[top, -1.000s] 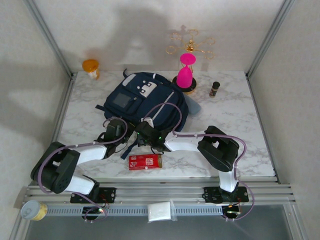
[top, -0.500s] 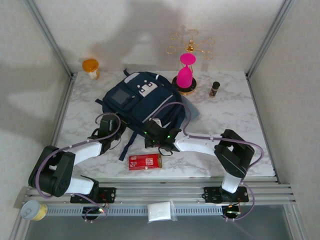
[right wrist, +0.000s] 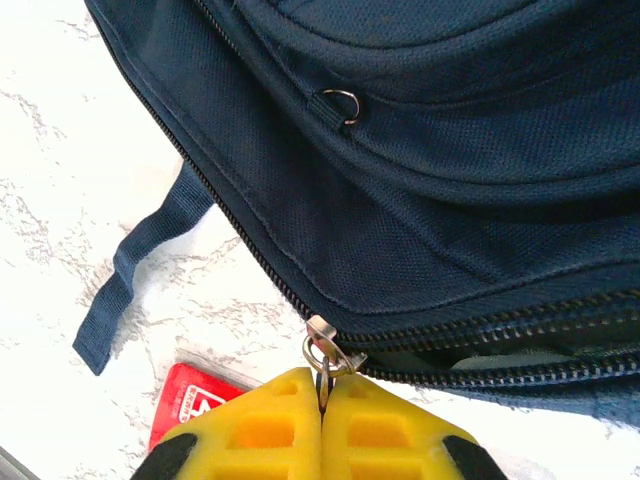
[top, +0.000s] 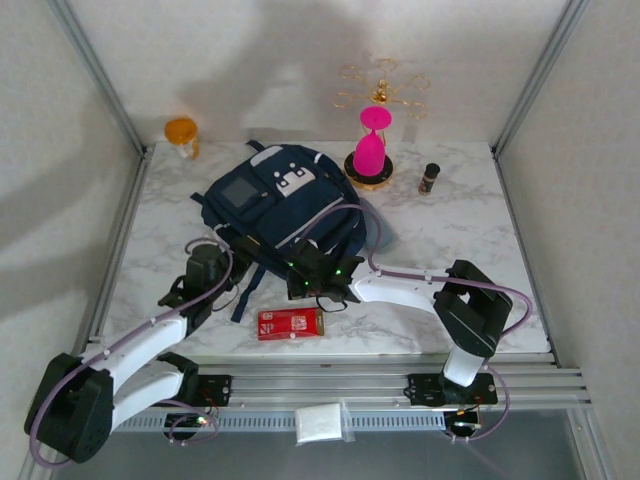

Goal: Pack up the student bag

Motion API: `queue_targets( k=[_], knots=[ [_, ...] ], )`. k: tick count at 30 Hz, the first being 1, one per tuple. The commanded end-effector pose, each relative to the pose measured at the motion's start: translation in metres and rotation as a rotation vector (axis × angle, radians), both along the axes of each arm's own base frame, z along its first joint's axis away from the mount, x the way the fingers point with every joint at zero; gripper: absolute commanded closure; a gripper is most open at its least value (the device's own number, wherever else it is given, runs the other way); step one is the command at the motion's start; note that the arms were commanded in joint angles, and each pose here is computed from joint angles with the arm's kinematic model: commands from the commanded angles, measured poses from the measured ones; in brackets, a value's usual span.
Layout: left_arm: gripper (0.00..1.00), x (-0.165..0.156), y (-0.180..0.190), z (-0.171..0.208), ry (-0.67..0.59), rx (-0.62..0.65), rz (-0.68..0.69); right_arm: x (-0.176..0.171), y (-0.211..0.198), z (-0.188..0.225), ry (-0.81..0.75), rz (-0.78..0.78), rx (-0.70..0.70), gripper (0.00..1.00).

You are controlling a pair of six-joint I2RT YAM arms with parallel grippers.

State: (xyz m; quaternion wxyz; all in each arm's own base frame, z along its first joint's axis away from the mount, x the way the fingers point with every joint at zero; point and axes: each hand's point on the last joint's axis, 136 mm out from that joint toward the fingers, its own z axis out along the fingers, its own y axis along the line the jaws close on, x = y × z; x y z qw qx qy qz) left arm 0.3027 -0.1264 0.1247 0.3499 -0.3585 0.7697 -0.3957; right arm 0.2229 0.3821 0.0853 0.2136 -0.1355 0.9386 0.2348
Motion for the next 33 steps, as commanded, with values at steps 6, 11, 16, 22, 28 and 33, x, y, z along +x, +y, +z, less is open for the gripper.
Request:
queue_targets(
  k=[6, 11, 16, 22, 28, 33],
  knots=[
    [0.36, -0.012, -0.036, -0.008, 0.059, -0.281, 0.034, -0.01, 0.008, 0.001, -0.005, 0.05, 0.02, 1.0],
    [0.45, 0.001, -0.064, -0.019, 0.105, -0.284, 0.012, -0.008, 0.01, 0.002, -0.014, 0.051, 0.02, 1.0],
    [0.72, 0.01, -0.057, -0.034, 0.114, -0.235, 0.068, -0.007, 0.003, -0.002, -0.014, 0.036, -0.027, 1.0],
    [1.0, 0.013, -0.016, -0.048, 0.149, -0.068, 0.12, -0.015, -0.031, -0.004, -0.011, 0.02, -0.121, 1.0],
    [1.0, -0.001, 0.061, -0.042, 0.157, 0.124, 0.217, -0.01, -0.09, -0.003, -0.015, -0.07, -0.237, 1.0],
    [1.0, 0.004, 0.099, -0.036, 0.172, 0.197, 0.188, 0.001, -0.082, 0.01, -0.046, -0.058, -0.212, 1.0]
  ],
)
